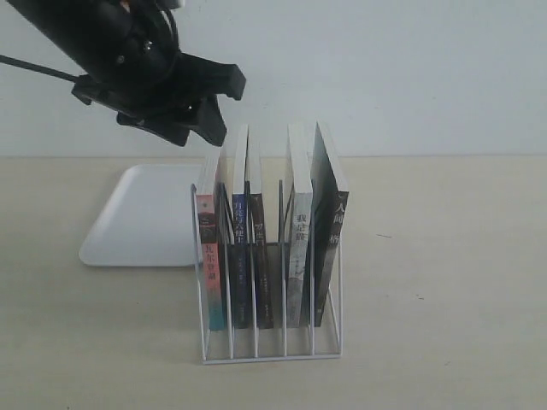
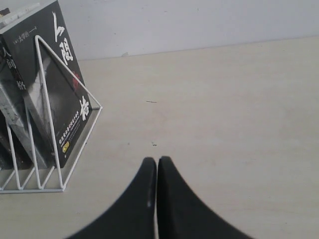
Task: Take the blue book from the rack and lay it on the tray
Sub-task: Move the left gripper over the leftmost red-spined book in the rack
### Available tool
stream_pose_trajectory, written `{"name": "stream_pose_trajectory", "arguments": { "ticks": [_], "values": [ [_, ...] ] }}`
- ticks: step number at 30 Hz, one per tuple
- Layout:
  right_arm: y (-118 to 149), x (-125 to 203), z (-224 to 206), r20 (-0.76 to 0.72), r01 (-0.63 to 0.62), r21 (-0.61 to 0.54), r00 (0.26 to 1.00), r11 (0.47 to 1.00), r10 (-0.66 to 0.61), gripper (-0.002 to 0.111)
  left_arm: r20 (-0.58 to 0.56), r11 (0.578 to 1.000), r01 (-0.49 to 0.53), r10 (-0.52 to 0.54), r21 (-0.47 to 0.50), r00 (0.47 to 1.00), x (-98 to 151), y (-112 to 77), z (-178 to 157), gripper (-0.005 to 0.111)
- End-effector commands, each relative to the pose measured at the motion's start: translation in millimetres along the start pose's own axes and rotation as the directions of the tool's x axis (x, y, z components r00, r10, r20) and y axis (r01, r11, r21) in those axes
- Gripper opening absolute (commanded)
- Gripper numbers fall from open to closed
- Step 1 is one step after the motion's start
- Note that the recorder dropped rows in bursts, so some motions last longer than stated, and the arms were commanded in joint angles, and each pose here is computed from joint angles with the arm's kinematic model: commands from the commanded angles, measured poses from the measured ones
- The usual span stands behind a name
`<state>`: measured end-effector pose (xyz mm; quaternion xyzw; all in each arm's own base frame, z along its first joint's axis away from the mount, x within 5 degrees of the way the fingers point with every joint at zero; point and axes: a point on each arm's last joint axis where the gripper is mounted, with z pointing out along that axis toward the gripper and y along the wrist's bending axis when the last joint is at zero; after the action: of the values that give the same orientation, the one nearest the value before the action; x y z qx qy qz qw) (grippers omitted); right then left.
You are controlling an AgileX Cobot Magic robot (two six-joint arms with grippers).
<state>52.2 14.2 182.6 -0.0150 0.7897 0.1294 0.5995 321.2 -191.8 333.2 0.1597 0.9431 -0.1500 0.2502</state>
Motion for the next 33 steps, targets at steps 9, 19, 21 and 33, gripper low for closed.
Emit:
{"name": "stream_pose_trajectory", "arguments": {
  "ticks": [9, 19, 21, 33],
  "values": [
    [-1, -1, 0, 0.008, 0.012, 0.008, 1.0, 1.0, -0.012, 0.0, -0.068, 0.997, 0.022, -0.026, -0.069, 0.997, -1, -0.1, 24, 0.045],
    [-1, -1, 0, 0.008, 0.012, 0.008, 1.0, 1.0, -0.012, 0.0, -0.088, 0.997, 0.034, -0.039, -0.066, 0.995, 0, 0.1, 33, 0.045],
    [-1, -1, 0, 0.008, 0.012, 0.008, 1.0, 1.0, -0.012, 0.0, -0.081, 0.997, 0.03, -0.036, -0.068, 0.996, -2, -0.2, 31, 0.045],
    [-1, -1, 0, 0.008, 0.012, 0.008, 1.0, 1.0, -0.012, 0.0, -0.102, 0.997, 0.031, -0.039, -0.072, 0.994, -5, -0.9, 31, 0.045]
  ]
}}
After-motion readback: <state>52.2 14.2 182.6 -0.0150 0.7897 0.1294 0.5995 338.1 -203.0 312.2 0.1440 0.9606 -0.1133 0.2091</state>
